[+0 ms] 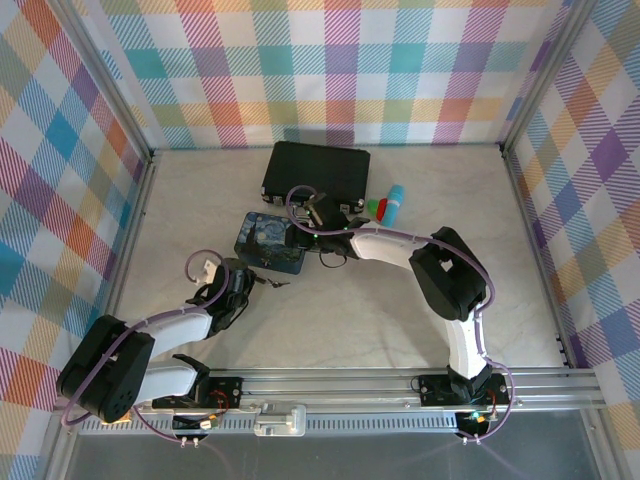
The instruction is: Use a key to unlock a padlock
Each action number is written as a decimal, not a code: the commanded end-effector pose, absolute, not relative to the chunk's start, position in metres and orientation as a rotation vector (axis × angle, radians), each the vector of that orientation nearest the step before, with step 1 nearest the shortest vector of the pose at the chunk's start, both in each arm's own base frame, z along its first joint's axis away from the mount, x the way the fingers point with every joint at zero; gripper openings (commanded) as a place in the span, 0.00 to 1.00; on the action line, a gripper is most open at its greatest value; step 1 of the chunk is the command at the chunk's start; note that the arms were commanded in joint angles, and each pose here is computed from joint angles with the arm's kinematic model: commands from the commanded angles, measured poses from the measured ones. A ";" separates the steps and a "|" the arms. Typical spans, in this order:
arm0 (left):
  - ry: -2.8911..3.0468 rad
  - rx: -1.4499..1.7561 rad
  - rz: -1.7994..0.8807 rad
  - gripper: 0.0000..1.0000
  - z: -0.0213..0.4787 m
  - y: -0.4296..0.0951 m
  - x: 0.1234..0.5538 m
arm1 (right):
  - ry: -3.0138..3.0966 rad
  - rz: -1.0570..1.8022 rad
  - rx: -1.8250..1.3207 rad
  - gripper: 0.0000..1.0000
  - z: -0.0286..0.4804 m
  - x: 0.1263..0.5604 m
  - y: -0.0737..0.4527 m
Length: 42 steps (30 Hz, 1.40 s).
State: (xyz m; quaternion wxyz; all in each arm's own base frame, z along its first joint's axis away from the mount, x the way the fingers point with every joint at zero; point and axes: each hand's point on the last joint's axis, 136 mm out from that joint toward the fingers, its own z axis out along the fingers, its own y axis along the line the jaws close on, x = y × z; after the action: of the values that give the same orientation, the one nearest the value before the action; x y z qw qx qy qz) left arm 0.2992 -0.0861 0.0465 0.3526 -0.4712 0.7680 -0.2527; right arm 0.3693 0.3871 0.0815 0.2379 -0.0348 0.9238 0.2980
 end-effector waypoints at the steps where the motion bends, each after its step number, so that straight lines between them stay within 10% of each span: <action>1: 1.967 -1.257 -0.570 0.00 0.042 -0.070 0.292 | 2.616 0.730 -0.064 0.57 0.059 0.357 0.369; 13: 2.231 -0.916 -0.649 0.00 0.079 -0.105 0.257 | 2.490 0.798 -0.327 0.78 0.128 0.354 0.370; 25: 2.304 -0.321 -0.713 0.00 0.142 -0.229 0.260 | 2.508 0.445 -0.211 0.97 0.138 0.349 0.232; 42: 2.513 -0.137 -0.712 0.00 0.070 -0.359 0.291 | 2.453 0.260 0.060 0.99 0.140 0.338 0.094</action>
State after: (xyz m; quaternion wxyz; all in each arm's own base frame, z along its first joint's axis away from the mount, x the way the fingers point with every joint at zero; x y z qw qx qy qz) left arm 0.2832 -0.3412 0.0584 0.2487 -0.0631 0.9353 -0.2436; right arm 0.3383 0.1020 0.1396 0.3233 0.0328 0.9397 0.1066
